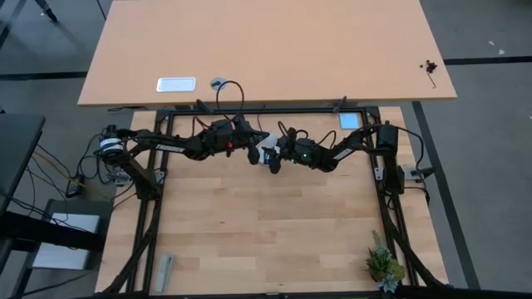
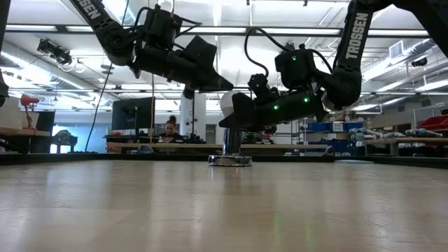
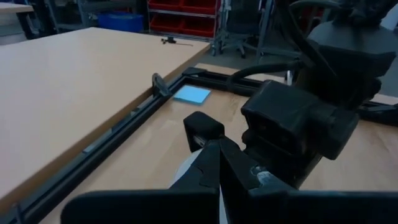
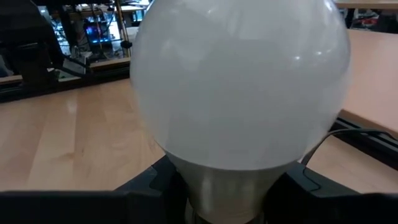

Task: Screw lightbulb
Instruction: Insert the lightbulb into the lamp

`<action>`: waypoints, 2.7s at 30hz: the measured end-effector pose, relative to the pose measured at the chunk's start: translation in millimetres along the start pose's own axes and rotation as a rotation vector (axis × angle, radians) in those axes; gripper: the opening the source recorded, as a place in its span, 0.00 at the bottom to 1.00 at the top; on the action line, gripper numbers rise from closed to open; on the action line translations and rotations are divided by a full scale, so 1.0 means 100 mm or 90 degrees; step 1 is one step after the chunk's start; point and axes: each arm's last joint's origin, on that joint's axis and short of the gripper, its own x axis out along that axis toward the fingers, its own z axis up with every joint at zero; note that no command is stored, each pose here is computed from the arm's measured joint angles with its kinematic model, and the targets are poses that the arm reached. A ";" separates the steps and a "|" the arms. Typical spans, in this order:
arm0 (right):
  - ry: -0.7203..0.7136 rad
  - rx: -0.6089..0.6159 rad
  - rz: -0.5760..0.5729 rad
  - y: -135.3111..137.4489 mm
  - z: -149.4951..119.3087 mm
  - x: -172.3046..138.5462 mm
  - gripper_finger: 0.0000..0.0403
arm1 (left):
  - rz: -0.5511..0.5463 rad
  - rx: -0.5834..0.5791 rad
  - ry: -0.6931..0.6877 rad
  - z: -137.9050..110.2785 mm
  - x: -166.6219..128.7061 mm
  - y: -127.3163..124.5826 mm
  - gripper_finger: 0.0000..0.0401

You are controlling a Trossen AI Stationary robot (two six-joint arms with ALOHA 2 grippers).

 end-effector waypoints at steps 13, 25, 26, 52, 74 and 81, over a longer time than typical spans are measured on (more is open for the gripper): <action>0.003 -0.016 0.007 0.01 -0.01 0.00 0.49 | -0.005 -0.004 0.016 -0.07 0.04 -0.03 0.01; 0.005 -0.014 0.006 0.01 -0.01 0.00 0.51 | -0.015 0.004 0.020 -0.05 0.22 -0.09 0.01; 0.005 -0.018 0.007 0.01 -0.01 0.00 0.51 | -0.015 0.006 0.023 -0.05 0.21 -0.09 0.01; 0.026 0.020 0.005 0.01 0.08 -0.04 0.56 | 0.029 0.044 0.057 -0.03 0.14 -0.07 0.01; 0.154 -0.003 0.018 0.13 0.46 -0.38 0.78 | 0.036 0.043 0.060 -0.02 0.13 -0.06 0.01; 0.169 -0.025 0.024 0.12 0.64 -0.53 0.79 | 0.040 0.043 0.059 -0.02 0.13 -0.06 0.01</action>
